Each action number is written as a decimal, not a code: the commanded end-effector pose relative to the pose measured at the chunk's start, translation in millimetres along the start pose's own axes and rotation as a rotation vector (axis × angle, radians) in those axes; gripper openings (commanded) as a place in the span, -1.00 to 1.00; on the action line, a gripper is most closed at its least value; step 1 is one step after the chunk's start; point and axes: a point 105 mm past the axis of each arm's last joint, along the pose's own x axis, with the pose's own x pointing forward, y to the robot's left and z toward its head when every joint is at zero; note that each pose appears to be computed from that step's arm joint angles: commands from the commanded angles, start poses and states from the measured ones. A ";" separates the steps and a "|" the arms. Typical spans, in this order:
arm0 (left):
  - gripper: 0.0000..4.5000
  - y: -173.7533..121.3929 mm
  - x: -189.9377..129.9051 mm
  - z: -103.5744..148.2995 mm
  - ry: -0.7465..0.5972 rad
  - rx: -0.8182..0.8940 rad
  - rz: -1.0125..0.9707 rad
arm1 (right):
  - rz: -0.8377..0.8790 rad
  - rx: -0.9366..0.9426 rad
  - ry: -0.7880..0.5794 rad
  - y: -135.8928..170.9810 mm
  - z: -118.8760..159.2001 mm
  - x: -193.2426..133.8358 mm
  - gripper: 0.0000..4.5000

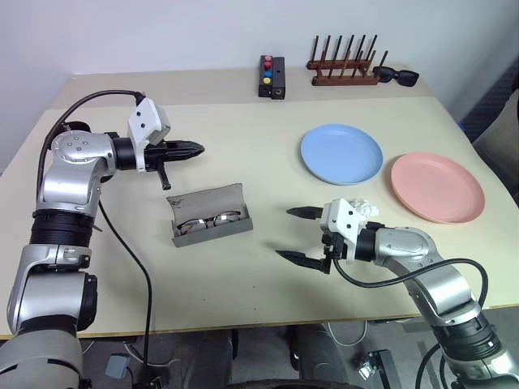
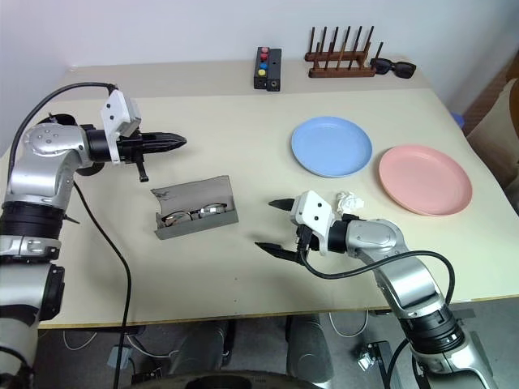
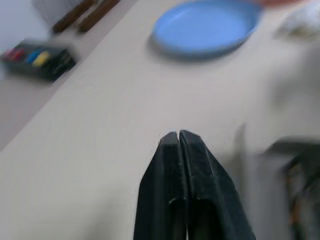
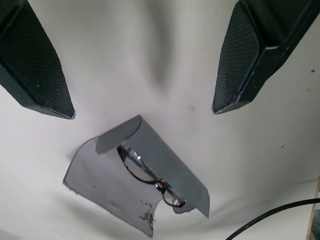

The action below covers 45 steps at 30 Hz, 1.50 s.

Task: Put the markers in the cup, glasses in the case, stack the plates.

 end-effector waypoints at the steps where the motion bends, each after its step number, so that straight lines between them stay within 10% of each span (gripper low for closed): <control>1: -0.99 -6.9 0.6 -17.2 0.067 0.044 -0.008 | 0.003 -0.038 -0.030 -0.1 10.4 0.8 1.00; 26: -0.99 -104.8 2.8 -33.4 0.107 0.002 -0.363 | 0.006 -0.051 -0.038 -3.6 14.7 3.6 1.00; 38: -0.99 -68.2 -10.1 17.3 -0.167 -0.081 -0.173 | -0.113 -0.113 -0.024 -31.4 20.0 -10.1 1.00; 45: -0.99 -106.6 -12.0 34.9 -0.235 -0.092 -0.260 | -0.375 -0.196 0.113 -88.4 5.0 -37.9 1.00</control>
